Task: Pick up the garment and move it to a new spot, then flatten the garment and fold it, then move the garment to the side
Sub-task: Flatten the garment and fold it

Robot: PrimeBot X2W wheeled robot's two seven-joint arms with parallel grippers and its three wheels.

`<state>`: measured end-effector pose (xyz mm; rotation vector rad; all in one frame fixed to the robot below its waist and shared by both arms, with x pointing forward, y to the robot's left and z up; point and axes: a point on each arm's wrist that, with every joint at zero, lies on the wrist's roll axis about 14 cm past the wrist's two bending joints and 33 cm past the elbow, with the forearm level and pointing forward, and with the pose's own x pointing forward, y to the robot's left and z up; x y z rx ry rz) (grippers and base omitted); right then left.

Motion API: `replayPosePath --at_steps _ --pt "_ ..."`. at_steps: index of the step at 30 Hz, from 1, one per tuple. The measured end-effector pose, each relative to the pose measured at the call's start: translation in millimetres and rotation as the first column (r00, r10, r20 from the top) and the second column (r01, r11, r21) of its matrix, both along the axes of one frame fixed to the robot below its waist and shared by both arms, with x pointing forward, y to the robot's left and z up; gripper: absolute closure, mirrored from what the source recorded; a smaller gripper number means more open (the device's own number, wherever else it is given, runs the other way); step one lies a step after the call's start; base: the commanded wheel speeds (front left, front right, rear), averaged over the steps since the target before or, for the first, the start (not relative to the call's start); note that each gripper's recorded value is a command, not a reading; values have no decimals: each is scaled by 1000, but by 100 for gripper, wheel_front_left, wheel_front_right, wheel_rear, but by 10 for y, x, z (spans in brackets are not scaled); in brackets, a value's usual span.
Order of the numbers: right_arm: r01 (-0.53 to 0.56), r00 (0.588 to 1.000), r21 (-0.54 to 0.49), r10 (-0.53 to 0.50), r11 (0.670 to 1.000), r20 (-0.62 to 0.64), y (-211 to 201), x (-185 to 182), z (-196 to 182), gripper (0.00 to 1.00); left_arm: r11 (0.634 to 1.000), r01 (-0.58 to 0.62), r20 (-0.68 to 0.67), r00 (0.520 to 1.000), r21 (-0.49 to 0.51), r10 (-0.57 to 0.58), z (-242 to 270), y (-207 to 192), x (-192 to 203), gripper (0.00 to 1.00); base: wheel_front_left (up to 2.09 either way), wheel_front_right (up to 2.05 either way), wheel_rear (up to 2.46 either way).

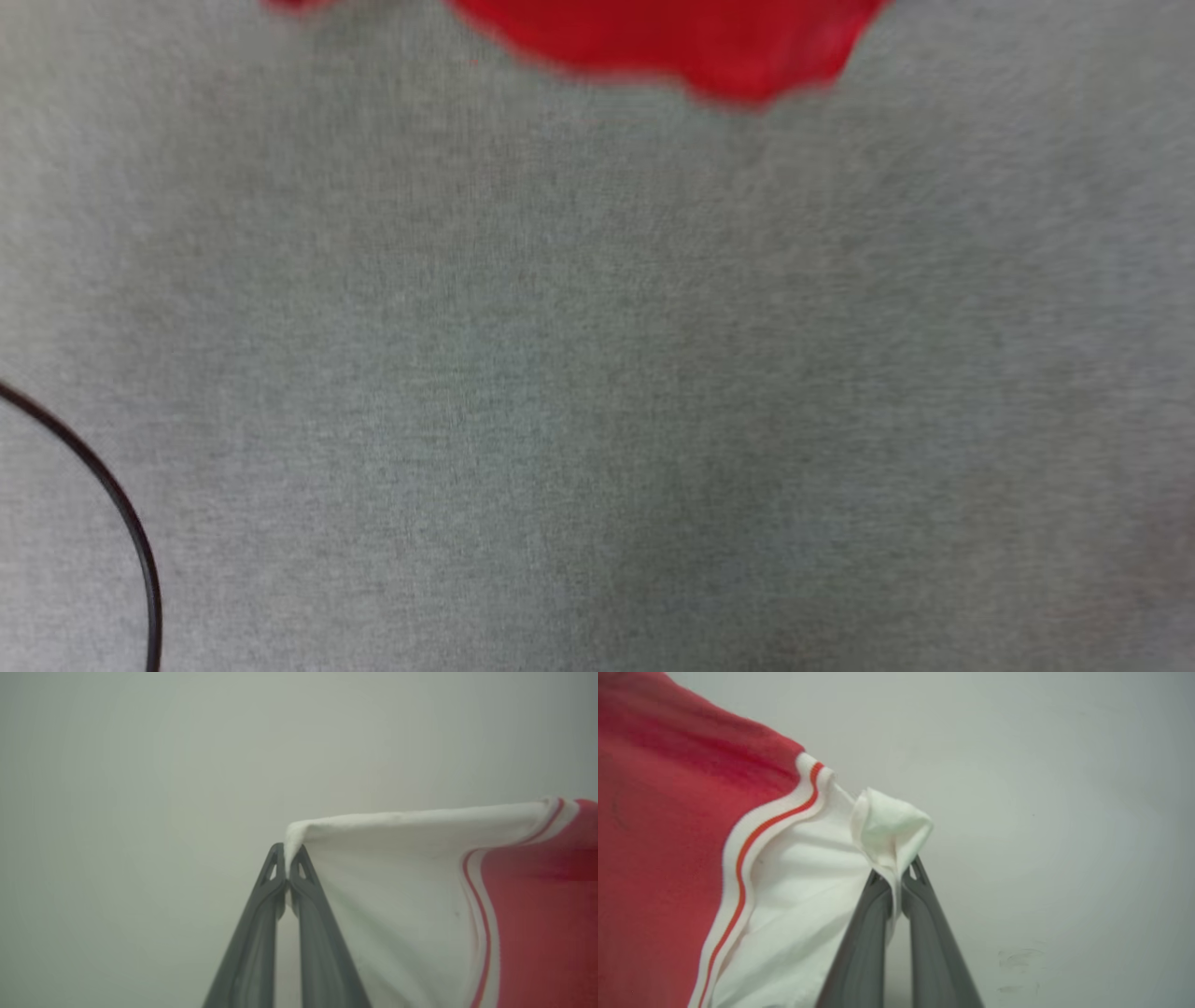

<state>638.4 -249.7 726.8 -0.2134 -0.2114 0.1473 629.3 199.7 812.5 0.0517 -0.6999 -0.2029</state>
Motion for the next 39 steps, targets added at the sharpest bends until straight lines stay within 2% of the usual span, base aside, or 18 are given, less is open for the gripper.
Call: replayPosePath --at_steps 9,15,18,23,27,33,39 --pt "69 997 0 -69 998 -18 -104 758 -481 100 999 -52 -60 997 -2 52 -451 54 713 100 0 0 0" --pt "51 999 20 -51 998 -9 -14 975 -802 100 998 -53 -124 991 23 56 -867 41 892 100 0 0 0" --pt "20 1000 40 -19 999 -15 101 971 -974 100 998 -58 -206 977 29 63 -1261 67 913 100 0 0 0" --pt "-45 991 -23 42 999 -129 340 795 -1554 100 998 -34 -336 941 43 47 -1886 26 774 100 0 0 0" --pt "-89 975 -43 78 995 -209 448 528 -1890 100 998 -12 -453 891 56 36 -2429 -22 481 100 0 0 0" --pt "-134 940 -37 115 990 -320 521 -19 -2216 100 999 6 -616 787 53 28 -3123 -32 -229 100 0 0 0" --pt "-195 882 -30 162 980 -441 597 -711 -2422 100 998 -14 -677 734 60 51 -3337 96 -989 100 0 0 0"
